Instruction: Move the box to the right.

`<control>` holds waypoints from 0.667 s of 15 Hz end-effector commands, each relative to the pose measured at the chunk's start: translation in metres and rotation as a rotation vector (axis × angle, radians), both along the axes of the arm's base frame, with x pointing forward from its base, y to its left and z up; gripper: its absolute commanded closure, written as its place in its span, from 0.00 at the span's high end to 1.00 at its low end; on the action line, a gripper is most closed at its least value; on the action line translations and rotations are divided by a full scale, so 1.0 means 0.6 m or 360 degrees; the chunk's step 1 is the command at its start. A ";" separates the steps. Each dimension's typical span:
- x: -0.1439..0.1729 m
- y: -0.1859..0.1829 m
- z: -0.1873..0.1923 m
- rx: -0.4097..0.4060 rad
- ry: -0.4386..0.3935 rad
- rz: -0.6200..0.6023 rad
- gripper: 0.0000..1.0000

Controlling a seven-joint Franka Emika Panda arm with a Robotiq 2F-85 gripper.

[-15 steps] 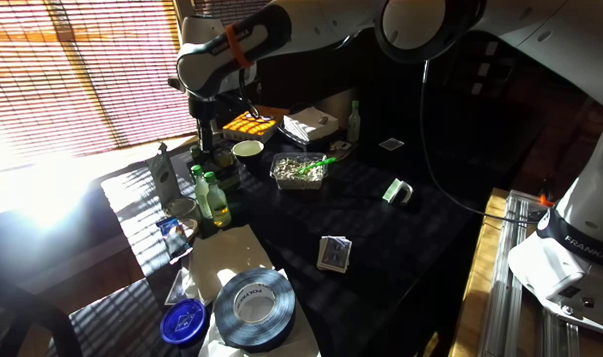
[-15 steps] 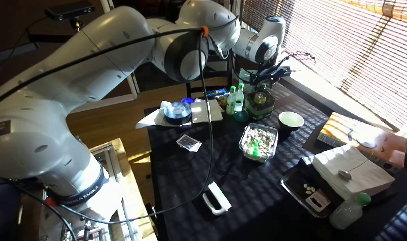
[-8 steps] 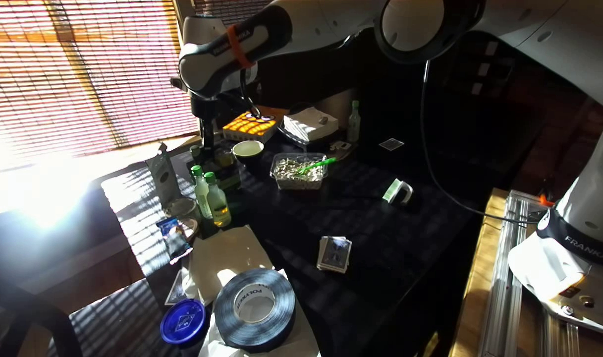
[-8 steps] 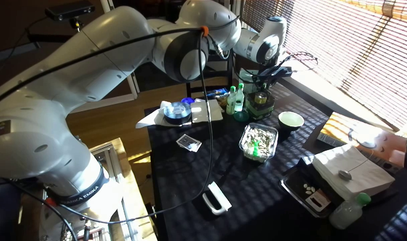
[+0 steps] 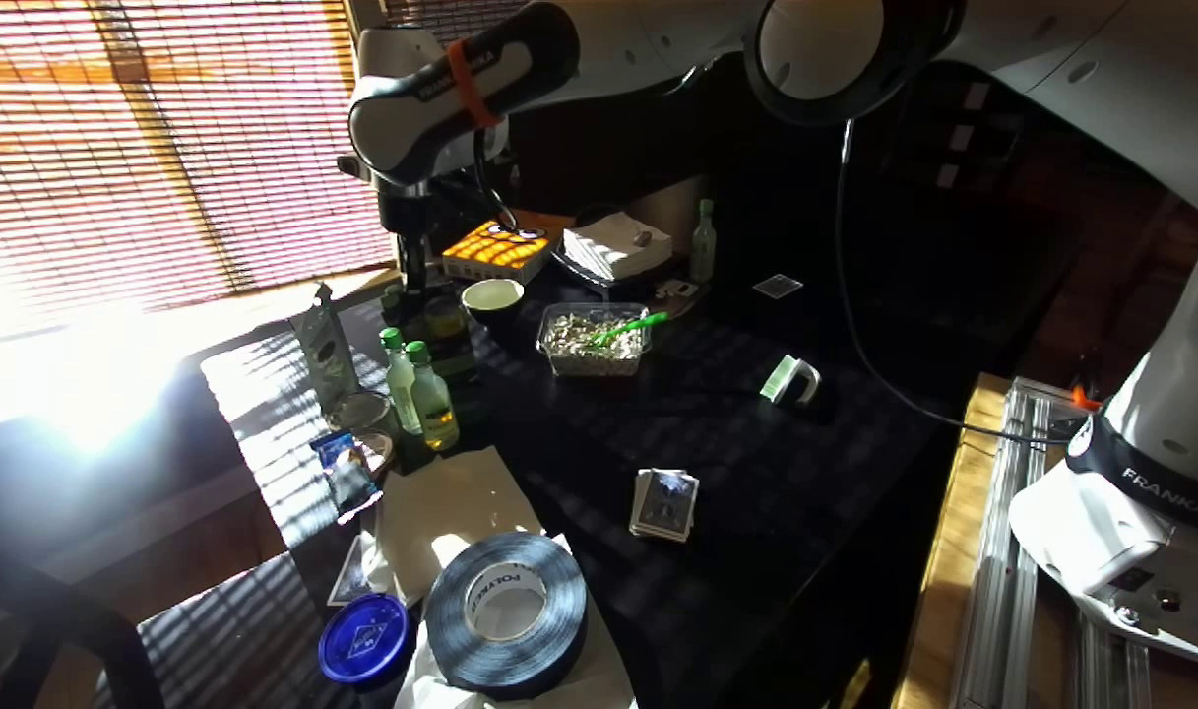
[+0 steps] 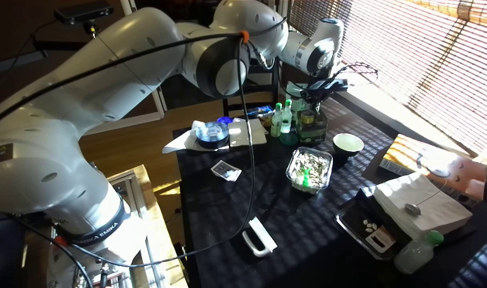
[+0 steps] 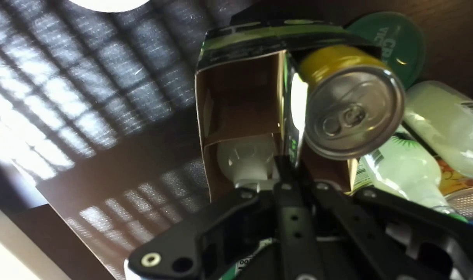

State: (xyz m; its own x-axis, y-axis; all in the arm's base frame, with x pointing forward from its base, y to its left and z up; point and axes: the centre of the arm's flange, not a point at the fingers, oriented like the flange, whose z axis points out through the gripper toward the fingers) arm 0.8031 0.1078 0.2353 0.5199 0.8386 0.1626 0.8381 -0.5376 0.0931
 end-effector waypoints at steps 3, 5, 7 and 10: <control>-0.014 0.004 0.079 0.0053 0.0016 0.0031 0.01; -0.019 -0.002 0.105 0.0066 -0.0021 0.0017 0.01; -0.023 -0.016 0.135 0.0078 -0.0054 -0.0005 0.01; -0.046 -0.046 0.178 0.0136 -0.0069 -0.0052 0.01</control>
